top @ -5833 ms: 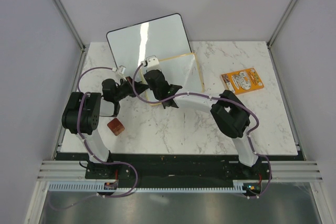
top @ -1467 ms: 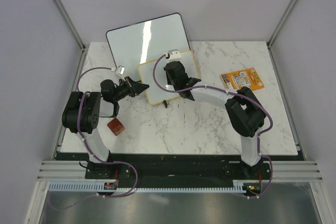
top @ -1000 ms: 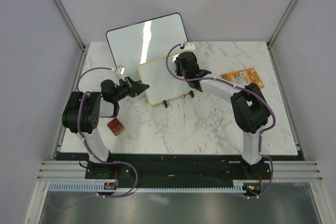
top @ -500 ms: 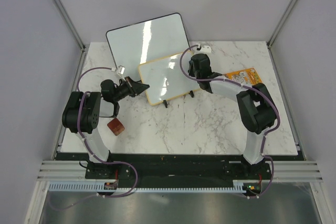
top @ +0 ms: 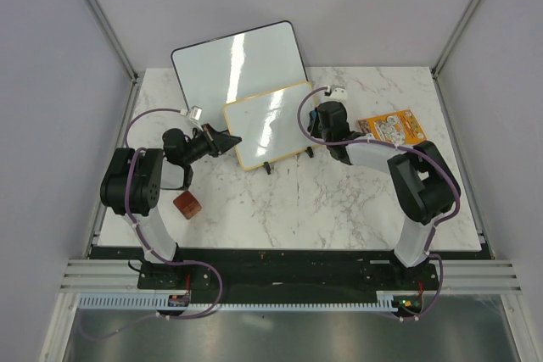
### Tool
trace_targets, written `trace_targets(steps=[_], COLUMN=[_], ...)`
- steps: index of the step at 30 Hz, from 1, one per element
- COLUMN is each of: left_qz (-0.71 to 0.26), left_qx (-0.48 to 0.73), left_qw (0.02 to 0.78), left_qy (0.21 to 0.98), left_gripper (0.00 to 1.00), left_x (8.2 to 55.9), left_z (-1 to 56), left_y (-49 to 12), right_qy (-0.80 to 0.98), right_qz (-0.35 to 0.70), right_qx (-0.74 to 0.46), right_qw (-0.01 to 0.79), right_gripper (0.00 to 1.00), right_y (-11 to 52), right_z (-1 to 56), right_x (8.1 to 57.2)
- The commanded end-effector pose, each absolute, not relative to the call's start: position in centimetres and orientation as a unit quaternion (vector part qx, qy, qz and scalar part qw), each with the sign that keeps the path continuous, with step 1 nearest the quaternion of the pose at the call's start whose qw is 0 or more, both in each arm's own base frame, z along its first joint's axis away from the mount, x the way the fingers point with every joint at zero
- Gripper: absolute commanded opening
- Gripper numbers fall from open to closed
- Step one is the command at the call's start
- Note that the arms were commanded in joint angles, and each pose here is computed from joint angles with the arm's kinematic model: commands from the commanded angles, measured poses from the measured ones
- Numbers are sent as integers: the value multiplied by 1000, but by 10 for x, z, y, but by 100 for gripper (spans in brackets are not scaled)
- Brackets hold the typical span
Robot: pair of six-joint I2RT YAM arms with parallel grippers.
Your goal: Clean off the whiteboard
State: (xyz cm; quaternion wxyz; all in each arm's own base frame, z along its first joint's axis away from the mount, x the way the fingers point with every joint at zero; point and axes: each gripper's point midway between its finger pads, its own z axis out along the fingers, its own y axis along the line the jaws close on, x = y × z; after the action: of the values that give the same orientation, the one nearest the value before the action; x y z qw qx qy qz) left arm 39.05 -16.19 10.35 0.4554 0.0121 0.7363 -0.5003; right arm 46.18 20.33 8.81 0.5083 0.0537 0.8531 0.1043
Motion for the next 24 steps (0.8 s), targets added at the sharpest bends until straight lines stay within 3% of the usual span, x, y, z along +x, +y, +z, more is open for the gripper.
trace_targets(steps=[1, 12, 24], left_qz=[-472, -472, -472], left_qx=[26, 26, 26], left_qw=[469, 470, 470], left_qy=[746, 746, 746], left_gripper=[2, 2, 2], left_x=[392, 392, 392], left_z=[90, 91, 90], left_y=[-157, -157, -157], right_qy=[904, 863, 858], right_qz=[85, 118, 121], right_qx=[9, -1, 44], right_qw=[418, 491, 498], right_gripper=[0, 0, 0], right_y=[203, 232, 202], right_z=[39, 120, 140], right_x=[426, 483, 518])
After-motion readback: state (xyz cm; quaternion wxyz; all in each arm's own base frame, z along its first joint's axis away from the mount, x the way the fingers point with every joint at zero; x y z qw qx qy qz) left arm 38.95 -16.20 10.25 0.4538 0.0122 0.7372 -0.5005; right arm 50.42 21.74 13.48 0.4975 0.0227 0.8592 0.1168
